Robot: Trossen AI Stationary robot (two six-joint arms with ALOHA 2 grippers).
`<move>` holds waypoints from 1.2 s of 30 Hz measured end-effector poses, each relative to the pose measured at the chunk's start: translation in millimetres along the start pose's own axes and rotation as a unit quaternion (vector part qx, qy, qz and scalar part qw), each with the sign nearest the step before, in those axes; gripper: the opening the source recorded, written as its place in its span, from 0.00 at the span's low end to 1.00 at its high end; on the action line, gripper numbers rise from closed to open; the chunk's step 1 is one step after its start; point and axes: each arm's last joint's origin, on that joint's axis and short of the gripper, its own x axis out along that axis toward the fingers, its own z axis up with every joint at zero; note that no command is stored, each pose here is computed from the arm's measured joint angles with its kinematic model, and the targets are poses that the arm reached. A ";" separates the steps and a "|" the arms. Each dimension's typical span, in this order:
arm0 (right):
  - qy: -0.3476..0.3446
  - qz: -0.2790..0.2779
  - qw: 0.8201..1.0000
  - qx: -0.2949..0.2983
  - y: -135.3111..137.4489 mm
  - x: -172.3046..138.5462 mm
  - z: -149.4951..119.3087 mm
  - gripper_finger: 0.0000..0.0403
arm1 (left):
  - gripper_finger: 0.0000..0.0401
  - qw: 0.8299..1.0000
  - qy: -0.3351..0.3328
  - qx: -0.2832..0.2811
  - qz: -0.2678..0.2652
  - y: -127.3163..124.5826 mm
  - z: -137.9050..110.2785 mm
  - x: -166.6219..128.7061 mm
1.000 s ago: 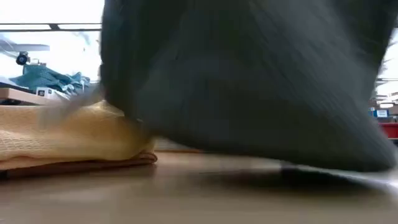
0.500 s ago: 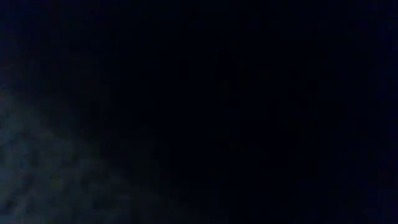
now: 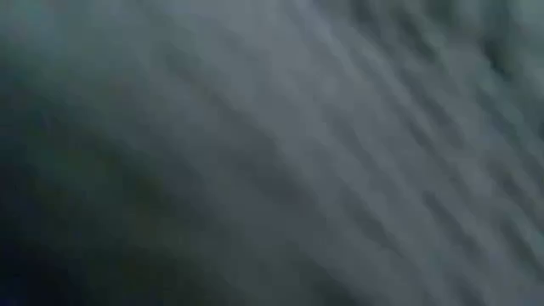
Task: Fold towel
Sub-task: Fold the gray towel
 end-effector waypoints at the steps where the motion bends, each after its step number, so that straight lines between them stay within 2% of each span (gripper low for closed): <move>1: 0.004 -0.014 1.000 0.002 -7.9 6.6 3.3 0.00 | 0.02 1.000 0.009 -0.011 0.005 5.3 -1.0 3.1; 4: 0.016 -0.060 0.998 -0.003 -29.6 24.5 10.2 0.00 | 0.02 0.998 0.047 -0.042 0.022 22.2 -6.8 15.9; 7: -0.001 -0.095 0.995 -0.006 -46.1 35.8 18.9 0.00 | 0.02 0.992 0.074 -0.097 0.033 36.4 -2.9 23.6; 10: 0.001 -0.102 0.995 -0.011 -57.9 42.8 24.8 0.03 | 0.04 0.982 0.100 -0.146 0.065 56.3 -7.5 30.1; 15: 0.013 -0.099 0.995 -0.011 -70.3 46.1 30.3 0.17 | 0.12 0.967 0.109 -0.212 0.092 77.2 -12.6 26.8; 18: 0.000 -0.112 0.994 -0.011 -74.6 42.7 33.8 0.28 | 0.17 0.961 0.111 -0.232 0.099 85.4 -14.2 23.2; 21: -0.006 -0.135 0.991 -0.014 -79.4 37.6 34.8 0.38 | 0.22 0.956 0.134 -0.248 0.084 88.8 -8.7 17.3; 24: -0.020 -0.143 0.990 -0.008 -83.2 30.0 36.2 0.44 | 0.26 0.946 0.188 -0.255 0.061 88.7 -7.9 11.1; 27: -0.052 -0.124 0.991 0.016 -79.0 22.3 38.4 0.46 | 0.29 0.937 0.235 -0.258 0.032 85.3 -7.3 4.7; 30: -0.094 -0.074 0.993 0.017 -57.4 27.2 37.1 0.46 | 0.31 0.927 0.265 -0.264 0.001 79.9 -4.2 -3.5; 33: -0.121 0.005 0.992 0.019 -31.9 47.4 31.9 0.43 | 0.31 0.918 0.292 -0.266 -0.025 75.2 -0.7 -12.0; 36: -0.106 0.041 0.993 0.039 -21.7 74.8 20.4 0.38 | 0.30 0.919 0.289 -0.264 -0.053 69.9 9.9 -17.7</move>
